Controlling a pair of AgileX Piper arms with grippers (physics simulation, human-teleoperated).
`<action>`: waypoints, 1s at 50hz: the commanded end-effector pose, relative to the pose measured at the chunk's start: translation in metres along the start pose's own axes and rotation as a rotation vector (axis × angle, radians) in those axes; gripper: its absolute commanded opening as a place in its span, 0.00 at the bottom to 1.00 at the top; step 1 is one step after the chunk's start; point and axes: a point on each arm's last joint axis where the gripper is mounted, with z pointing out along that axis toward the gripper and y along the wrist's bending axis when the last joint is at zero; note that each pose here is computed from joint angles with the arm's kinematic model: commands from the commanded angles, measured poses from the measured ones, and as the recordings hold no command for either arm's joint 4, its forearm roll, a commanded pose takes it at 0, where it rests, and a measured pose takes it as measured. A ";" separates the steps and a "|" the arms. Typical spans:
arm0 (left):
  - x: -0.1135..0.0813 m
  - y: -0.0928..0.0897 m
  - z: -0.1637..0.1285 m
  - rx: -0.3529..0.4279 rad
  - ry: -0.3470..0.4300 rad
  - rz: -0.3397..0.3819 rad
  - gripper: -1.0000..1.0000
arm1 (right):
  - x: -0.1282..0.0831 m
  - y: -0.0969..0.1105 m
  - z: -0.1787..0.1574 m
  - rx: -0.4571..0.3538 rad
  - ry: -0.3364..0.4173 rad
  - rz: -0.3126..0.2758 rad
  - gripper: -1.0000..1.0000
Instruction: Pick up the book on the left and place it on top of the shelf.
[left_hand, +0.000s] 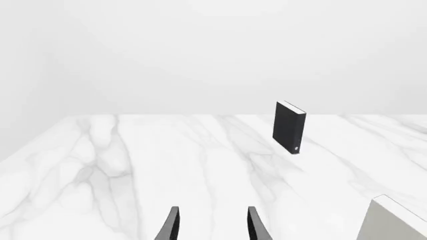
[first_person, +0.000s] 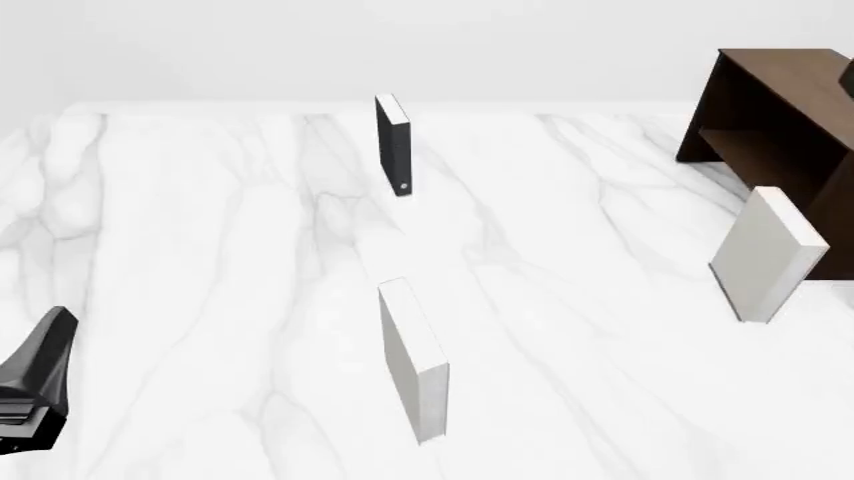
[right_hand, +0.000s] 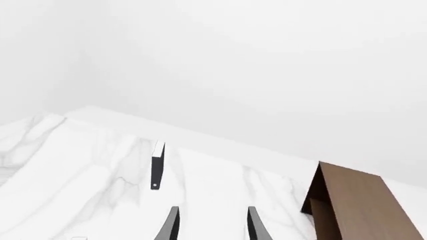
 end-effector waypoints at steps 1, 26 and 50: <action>0.000 0.000 0.000 0.000 0.000 0.000 1.00 | -0.009 0.005 0.029 -0.058 0.023 -0.029 1.00; 0.000 0.000 0.000 0.000 0.000 0.000 1.00 | -0.014 0.016 0.084 -0.118 0.044 -0.031 1.00; 0.000 0.000 0.000 0.000 0.000 0.000 1.00 | -0.005 0.030 0.148 -0.146 0.077 -0.063 1.00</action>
